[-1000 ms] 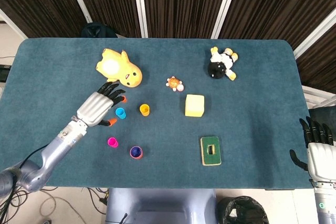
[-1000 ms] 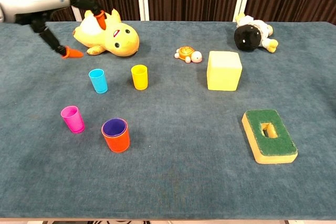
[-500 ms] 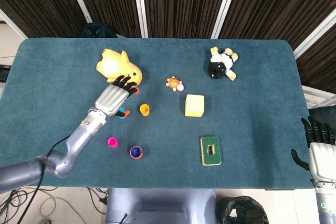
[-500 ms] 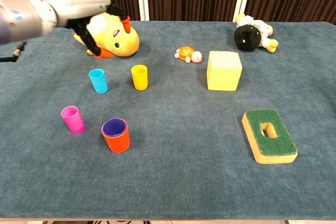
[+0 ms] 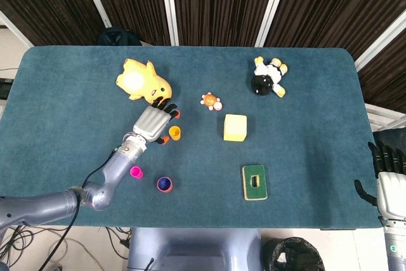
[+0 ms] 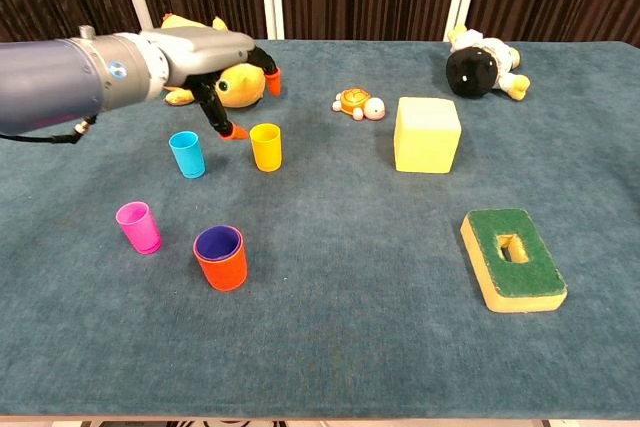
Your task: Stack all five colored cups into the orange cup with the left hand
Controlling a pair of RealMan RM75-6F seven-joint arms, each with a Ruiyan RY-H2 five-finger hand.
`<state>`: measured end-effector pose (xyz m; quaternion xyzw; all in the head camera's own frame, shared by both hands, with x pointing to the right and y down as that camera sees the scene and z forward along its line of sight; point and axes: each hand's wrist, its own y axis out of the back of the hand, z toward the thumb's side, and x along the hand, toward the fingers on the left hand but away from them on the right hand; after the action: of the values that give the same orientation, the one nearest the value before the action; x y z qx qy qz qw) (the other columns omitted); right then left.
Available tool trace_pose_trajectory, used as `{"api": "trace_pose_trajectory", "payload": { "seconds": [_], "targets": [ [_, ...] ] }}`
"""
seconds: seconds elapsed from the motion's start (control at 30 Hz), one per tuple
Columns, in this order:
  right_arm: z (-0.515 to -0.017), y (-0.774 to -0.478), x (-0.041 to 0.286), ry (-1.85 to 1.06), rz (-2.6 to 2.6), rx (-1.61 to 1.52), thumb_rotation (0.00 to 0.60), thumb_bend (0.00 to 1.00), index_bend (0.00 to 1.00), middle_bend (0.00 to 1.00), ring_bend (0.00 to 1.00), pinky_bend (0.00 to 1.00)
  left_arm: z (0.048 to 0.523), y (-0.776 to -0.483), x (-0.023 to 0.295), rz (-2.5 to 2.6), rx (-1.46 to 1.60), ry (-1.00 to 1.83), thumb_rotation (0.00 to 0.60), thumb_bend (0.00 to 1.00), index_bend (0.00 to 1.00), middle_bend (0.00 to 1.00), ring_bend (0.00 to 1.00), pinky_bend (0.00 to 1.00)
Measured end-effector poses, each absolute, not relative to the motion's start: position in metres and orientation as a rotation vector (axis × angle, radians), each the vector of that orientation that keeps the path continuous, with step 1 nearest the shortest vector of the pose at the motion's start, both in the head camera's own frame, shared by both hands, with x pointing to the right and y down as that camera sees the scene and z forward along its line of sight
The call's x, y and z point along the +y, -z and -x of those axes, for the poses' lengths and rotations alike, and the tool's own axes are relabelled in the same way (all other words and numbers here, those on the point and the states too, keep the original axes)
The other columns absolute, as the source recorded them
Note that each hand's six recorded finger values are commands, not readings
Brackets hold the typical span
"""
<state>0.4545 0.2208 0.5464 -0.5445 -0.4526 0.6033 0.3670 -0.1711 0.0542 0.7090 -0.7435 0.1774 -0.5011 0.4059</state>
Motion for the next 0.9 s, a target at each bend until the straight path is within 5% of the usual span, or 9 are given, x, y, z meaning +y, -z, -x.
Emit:
{"api": "trace_pose_trajectory", "payload": {
  "seconds": [0.9],
  "targets": [
    [-0.457,-0.548,0.221,-1.556,1.402,-1.164,0.6,0.37,0.04,0.04,0.07,0.0,0.159,-0.737,0.063,1.807,0.374,1.325,0.6,0.22,0.4,0.19,0.0,0.05]
  ]
}}
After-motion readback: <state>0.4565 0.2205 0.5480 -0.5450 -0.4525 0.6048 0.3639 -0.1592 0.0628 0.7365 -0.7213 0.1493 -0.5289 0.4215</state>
